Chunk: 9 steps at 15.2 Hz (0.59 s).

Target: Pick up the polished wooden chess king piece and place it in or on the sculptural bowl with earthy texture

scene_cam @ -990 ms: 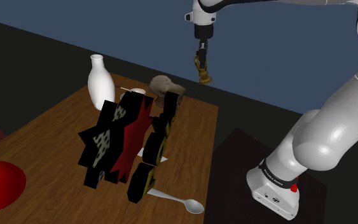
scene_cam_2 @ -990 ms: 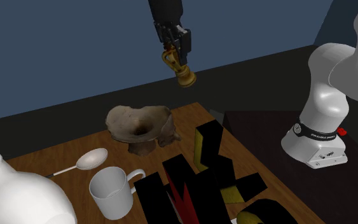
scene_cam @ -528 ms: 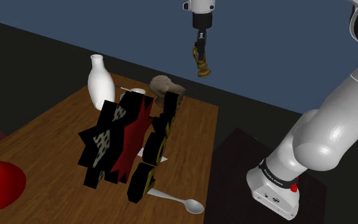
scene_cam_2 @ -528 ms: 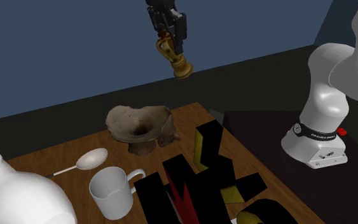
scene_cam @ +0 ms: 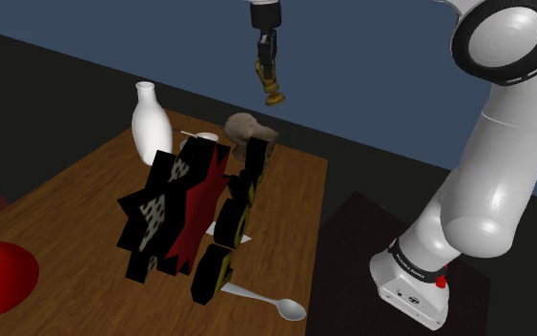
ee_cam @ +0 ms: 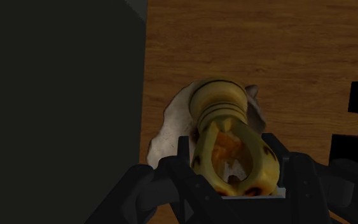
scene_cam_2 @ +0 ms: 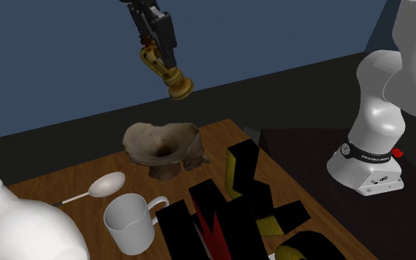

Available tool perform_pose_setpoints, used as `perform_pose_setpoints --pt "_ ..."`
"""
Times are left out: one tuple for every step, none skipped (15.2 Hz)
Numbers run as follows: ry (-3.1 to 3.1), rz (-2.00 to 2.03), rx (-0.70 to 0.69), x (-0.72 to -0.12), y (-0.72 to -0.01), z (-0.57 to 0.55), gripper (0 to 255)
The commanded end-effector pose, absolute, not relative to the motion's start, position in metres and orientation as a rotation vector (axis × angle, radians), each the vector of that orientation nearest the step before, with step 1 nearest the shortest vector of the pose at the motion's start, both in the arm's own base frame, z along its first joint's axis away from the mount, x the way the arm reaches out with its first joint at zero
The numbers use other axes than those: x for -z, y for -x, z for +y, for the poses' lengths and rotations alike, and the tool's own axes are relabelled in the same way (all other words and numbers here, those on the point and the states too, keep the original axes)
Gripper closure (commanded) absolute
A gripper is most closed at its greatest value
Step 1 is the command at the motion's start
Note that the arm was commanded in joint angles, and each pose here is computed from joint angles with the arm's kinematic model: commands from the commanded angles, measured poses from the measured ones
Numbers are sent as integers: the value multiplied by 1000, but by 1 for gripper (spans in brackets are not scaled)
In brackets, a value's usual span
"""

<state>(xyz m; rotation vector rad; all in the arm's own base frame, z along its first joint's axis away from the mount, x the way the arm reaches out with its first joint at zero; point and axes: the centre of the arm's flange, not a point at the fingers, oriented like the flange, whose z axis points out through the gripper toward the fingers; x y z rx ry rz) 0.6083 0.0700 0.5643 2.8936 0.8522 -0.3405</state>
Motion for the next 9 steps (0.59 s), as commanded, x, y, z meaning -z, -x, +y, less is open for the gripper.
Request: perform_pose_setpoints --pt "-2894 851 340 -568 -629 88 255" --pt "-2894 851 340 -563 -629 88 255" --pt "-2894 851 340 -558 -629 88 255" --pt "-2894 851 340 -552 -629 88 255" --pt "-2894 851 340 -547 -629 88 255" --pt "-2894 851 340 -542 -629 88 255" --pt "-2894 851 340 -537 -629 88 255" --pt "-2894 851 340 -531 -629 88 255" --pt "-2894 851 340 -526 -629 88 255"
